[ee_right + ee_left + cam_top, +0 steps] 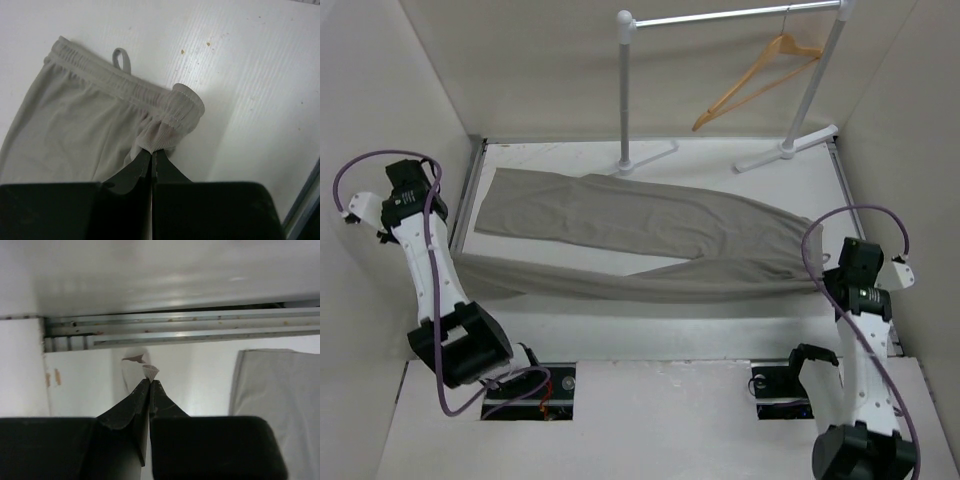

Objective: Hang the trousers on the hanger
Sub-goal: Fold the trousers at the center of the board.

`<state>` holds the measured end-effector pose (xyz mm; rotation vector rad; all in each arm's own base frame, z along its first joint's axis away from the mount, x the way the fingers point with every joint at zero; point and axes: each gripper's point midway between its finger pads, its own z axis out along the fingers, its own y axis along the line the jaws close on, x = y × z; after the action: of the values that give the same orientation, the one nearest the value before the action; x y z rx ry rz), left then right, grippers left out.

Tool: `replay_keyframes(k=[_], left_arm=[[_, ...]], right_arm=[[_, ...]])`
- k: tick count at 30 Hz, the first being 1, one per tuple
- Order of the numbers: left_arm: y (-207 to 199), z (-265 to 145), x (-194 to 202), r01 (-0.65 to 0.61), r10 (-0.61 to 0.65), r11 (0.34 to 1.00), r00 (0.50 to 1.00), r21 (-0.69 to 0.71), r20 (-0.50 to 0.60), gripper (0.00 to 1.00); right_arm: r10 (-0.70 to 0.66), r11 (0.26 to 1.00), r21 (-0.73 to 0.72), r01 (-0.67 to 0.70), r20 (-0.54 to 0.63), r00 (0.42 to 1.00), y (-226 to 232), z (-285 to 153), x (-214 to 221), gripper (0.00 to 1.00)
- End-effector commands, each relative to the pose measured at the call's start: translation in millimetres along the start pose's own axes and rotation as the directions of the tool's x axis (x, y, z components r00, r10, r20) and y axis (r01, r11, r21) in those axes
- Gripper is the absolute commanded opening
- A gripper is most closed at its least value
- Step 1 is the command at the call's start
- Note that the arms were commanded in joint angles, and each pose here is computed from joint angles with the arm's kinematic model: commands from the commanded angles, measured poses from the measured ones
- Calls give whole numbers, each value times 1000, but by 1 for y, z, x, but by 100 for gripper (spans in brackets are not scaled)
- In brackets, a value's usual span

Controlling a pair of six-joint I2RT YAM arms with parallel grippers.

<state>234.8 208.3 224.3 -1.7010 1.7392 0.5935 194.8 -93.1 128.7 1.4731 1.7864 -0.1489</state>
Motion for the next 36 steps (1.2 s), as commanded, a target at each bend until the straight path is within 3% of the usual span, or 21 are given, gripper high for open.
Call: replay_keyframes(k=[1, 21, 29, 32, 36], left_arm=[[-49, -9, -30, 32, -39, 996, 996, 88, 83, 0], [-249, 24, -7, -54, 28, 971, 993, 232, 115, 0], [-315, 54, 18, -12, -30, 947, 991, 320, 127, 1], [-329, 67, 28, 8, -51, 938, 992, 346, 116, 7], [-356, 63, 30, 55, -110, 886, 990, 461, 93, 23]], right_arm=[[42, 994, -108, -35, 72, 997, 54, 6, -39, 1], [-13, 999, -45, 12, -11, 1000, 180, 112, -63, 1], [-44, 998, -38, 41, -64, 997, 225, 167, -59, 2], [-50, 998, -55, 44, -103, 993, 241, 182, -50, 10], [-56, 989, -142, 38, -127, 990, 276, 185, -36, 39]])
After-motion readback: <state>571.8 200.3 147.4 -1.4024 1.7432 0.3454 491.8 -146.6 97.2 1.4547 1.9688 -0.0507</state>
